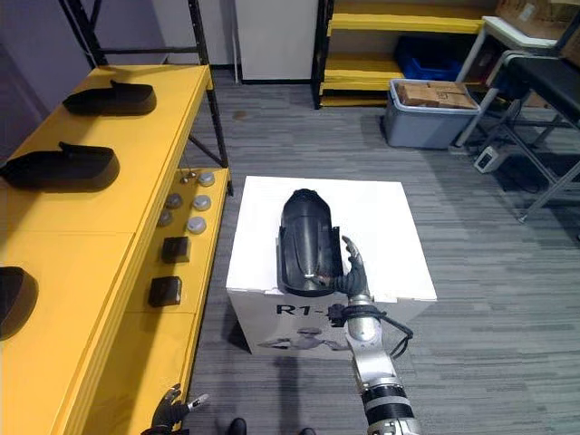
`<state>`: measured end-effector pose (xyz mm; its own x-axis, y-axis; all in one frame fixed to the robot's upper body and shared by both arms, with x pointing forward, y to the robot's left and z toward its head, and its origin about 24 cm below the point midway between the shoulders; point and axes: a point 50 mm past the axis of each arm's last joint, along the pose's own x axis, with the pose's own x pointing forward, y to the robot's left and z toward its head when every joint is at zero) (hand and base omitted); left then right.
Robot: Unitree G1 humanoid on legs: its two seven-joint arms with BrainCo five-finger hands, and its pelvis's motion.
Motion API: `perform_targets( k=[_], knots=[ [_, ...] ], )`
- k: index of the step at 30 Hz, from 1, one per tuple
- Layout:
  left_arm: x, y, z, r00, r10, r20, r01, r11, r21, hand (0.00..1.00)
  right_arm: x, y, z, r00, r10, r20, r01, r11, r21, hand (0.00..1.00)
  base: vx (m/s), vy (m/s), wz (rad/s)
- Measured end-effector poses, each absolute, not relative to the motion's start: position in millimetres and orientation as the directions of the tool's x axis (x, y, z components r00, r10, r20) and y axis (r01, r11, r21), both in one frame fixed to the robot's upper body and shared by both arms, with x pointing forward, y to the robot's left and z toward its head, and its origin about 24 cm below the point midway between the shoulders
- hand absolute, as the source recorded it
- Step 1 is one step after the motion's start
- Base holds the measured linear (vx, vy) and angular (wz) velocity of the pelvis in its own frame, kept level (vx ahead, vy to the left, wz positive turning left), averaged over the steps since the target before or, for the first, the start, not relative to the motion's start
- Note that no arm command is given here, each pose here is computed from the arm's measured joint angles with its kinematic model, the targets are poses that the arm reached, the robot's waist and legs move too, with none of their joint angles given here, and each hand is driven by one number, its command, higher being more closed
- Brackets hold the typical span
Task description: Walk over and take plastic housings, then place them on the shelf
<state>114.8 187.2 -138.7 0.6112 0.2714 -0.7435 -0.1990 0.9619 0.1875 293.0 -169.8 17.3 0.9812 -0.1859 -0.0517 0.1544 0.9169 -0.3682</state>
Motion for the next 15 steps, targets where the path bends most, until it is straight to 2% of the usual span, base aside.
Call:
perform_targets(
  k=[4,9,10,15],
  knots=[
    [116,186,-139,0.61,0.28,-0.742,-0.196,0.96,0.201,0.0,300,-173,16,0.955,-0.291,-0.062,0.237,0.868,-0.436,0.0,0.04,0.011,0.0],
    [119,186,-138,0.603,0.298,-0.74,-0.206,0.954,0.217,0.0,306,-186,17,0.913,-0.402,-0.068,0.335,0.835,-0.436,0.0,0.01,0.003,0.0],
    [119,186,-138,0.604,0.299,-0.739,-0.206,0.954,0.218,0.0,307,-187,16,0.908,-0.413,-0.074,0.346,0.836,-0.427,1.0,0.0,0.0,0.0],
    [118,186,-138,0.597,0.302,-0.743,-0.223,0.952,0.207,0.0,313,-187,16,0.889,-0.439,-0.128,0.383,0.867,-0.318,1.0,0.0,0.002,-0.02]
  ],
)
